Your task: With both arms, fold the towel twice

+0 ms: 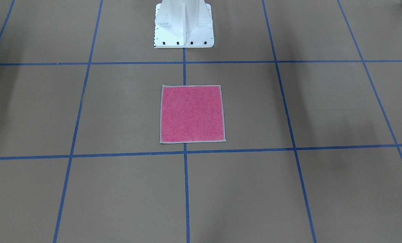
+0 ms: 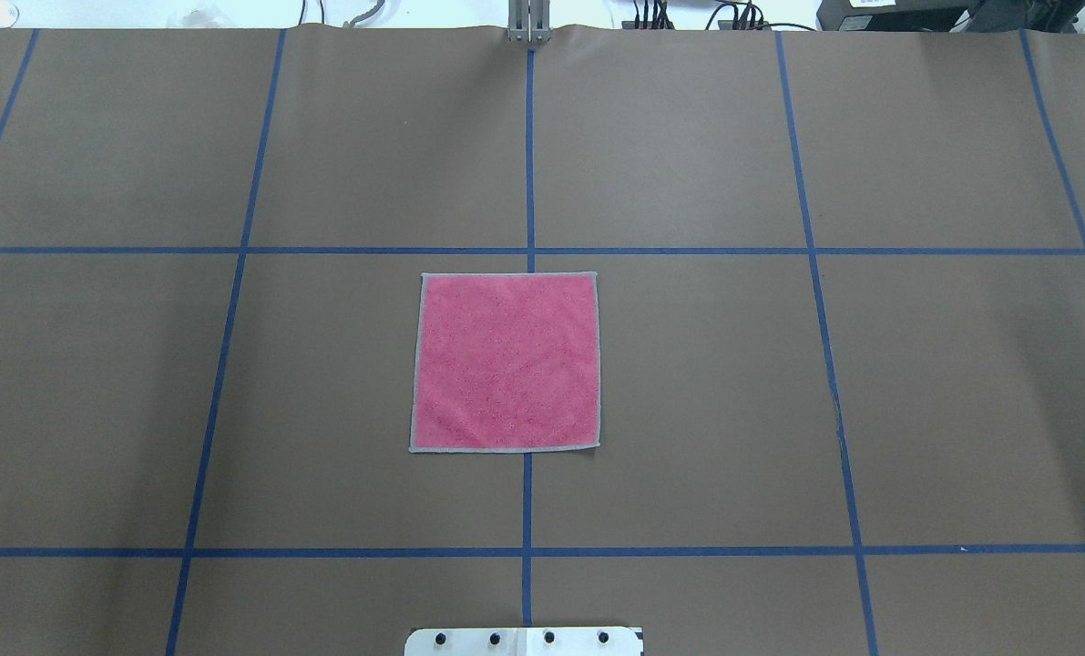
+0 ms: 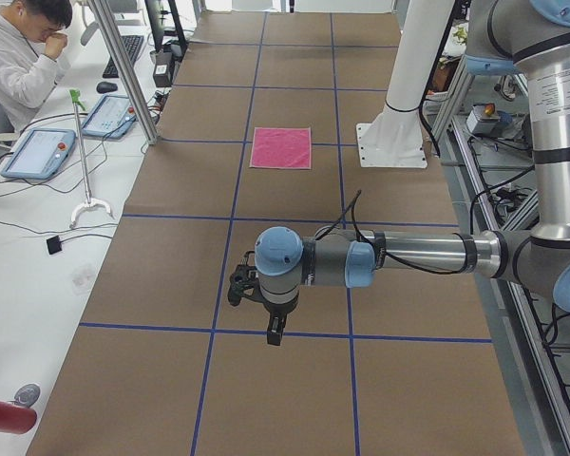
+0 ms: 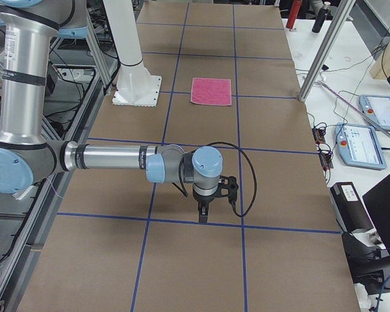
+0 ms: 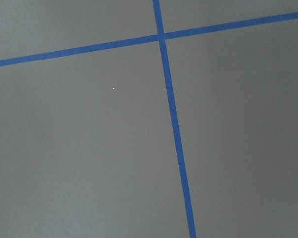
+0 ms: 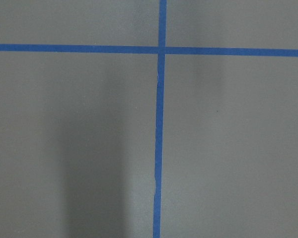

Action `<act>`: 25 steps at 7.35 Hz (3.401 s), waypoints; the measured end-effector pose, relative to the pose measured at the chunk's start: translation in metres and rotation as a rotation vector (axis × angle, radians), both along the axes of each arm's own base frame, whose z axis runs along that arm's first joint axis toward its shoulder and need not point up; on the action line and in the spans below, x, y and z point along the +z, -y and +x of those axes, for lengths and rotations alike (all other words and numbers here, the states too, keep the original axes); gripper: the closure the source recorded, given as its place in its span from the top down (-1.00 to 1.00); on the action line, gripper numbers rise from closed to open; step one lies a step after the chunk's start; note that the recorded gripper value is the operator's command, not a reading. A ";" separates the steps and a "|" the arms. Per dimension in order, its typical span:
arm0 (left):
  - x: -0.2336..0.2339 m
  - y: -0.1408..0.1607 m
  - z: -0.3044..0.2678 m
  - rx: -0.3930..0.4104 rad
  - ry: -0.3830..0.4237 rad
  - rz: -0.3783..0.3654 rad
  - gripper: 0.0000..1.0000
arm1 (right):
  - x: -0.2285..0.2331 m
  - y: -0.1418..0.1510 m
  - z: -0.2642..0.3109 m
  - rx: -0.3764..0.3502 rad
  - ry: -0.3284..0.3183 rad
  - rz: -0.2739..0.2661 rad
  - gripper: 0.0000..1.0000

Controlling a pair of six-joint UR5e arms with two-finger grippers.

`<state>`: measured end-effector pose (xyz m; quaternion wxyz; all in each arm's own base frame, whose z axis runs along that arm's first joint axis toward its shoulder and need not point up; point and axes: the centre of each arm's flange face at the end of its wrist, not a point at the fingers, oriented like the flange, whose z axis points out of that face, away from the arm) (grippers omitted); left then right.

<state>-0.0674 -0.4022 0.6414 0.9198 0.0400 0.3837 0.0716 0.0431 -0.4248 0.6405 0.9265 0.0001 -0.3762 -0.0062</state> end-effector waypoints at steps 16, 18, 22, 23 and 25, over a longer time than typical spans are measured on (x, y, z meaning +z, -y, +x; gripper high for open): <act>-0.112 0.087 0.003 0.000 -0.006 0.370 1.00 | -0.071 0.049 -0.005 0.017 0.001 0.387 1.00; -0.129 0.097 0.041 -0.002 -0.042 0.382 1.00 | -0.088 0.058 -0.035 0.045 0.033 0.360 1.00; -0.181 0.101 0.165 -0.146 -0.230 0.193 1.00 | -0.174 0.066 -0.158 0.260 0.220 0.187 0.99; -0.192 0.095 0.190 -0.178 -0.283 0.142 1.00 | -0.201 0.053 -0.197 0.317 0.262 0.139 0.99; -0.211 0.081 0.232 -0.242 -0.371 0.052 1.00 | -0.246 0.016 -0.267 0.418 0.322 0.047 0.96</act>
